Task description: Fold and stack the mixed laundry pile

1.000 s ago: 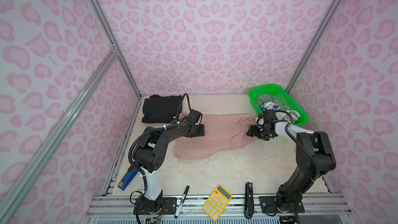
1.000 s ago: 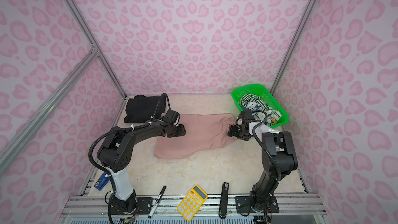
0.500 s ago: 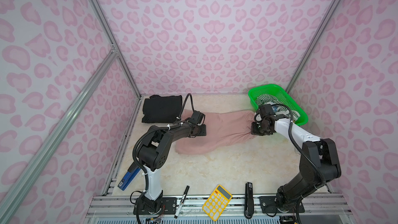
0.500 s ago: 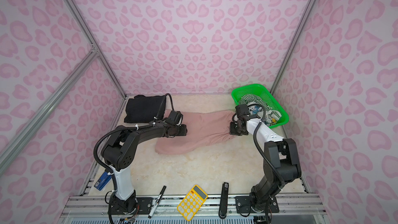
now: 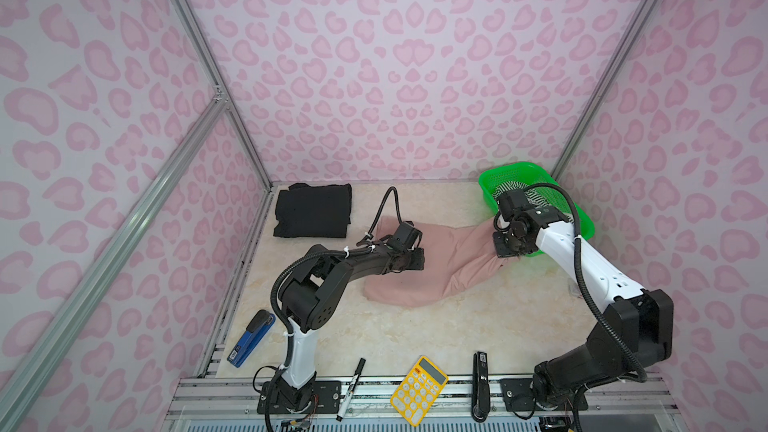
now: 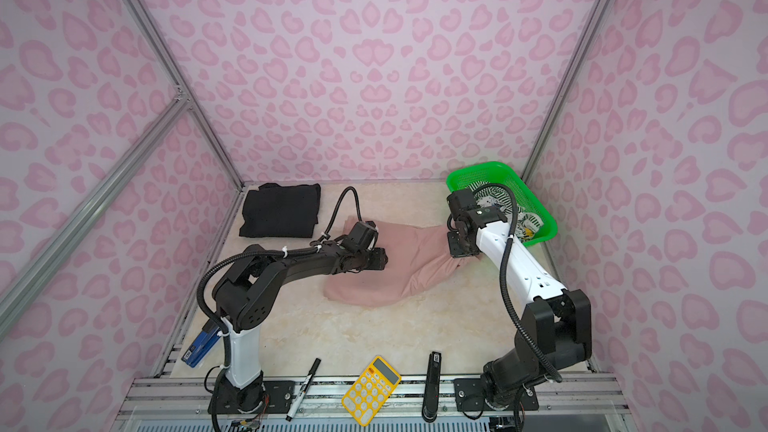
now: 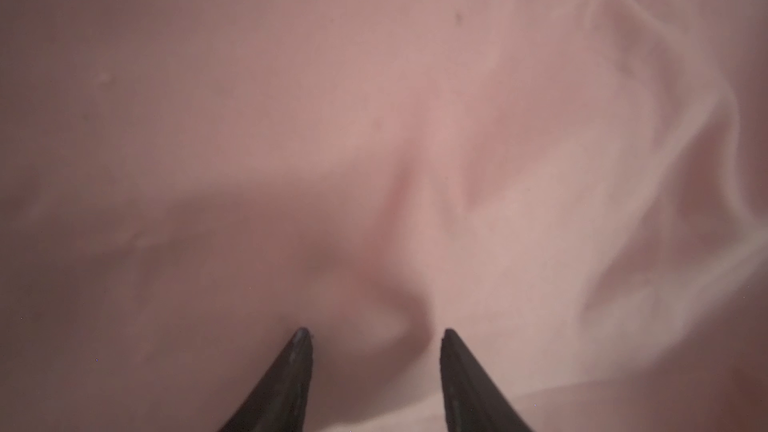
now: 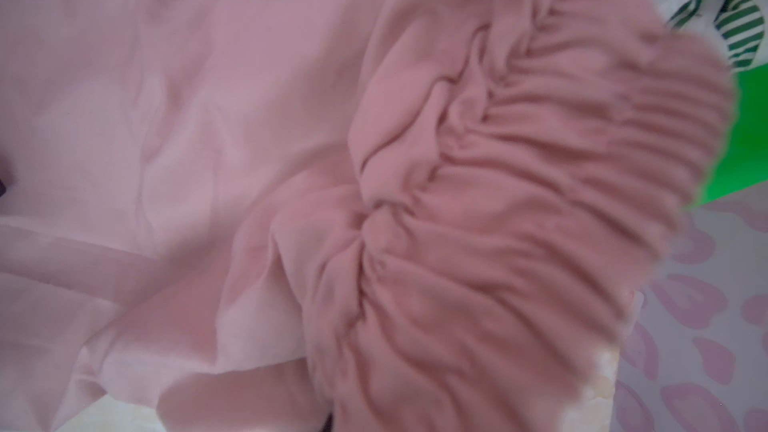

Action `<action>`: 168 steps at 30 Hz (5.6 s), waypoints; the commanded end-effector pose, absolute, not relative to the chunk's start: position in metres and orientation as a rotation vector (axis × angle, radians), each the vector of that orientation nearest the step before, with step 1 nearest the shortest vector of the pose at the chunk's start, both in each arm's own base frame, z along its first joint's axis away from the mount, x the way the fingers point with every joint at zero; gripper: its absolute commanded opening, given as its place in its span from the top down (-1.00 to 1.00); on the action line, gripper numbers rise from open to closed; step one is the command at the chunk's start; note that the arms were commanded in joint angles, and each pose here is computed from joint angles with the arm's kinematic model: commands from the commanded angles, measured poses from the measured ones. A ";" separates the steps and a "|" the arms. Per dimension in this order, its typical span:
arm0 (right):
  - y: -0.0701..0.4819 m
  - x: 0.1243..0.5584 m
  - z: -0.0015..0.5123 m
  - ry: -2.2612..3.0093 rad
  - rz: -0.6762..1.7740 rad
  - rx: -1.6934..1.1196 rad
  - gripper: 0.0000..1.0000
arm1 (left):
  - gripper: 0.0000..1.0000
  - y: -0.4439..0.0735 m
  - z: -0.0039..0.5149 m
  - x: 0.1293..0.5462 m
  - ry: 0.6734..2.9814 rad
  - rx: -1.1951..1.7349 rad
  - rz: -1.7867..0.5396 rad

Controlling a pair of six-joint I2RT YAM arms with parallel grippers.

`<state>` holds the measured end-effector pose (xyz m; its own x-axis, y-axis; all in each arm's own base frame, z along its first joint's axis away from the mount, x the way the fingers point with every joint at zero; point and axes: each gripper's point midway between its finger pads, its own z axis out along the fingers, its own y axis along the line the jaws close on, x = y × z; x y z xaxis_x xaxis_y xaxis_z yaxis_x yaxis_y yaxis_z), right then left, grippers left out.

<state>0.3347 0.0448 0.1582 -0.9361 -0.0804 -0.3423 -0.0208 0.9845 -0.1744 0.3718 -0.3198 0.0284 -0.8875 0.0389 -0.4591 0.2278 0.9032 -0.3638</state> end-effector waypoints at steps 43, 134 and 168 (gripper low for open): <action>0.037 0.271 0.070 2.646 0.534 0.667 -0.12 | 0.25 -0.331 0.045 0.352 2.779 0.303 -0.663; 0.059 0.303 0.179 2.661 0.454 0.231 1.00 | 0.65 -0.429 0.005 0.301 2.695 0.417 -0.959; 0.145 0.346 0.179 2.691 0.237 0.011 1.00 | 0.76 -0.265 0.010 0.286 2.783 0.192 -0.637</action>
<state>0.3420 0.1383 0.1818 -0.9053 0.0442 -0.4225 -0.0371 0.9826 0.1821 0.2871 -0.2660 0.0184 -0.9545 0.0476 -0.2942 0.1713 0.8954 -0.4109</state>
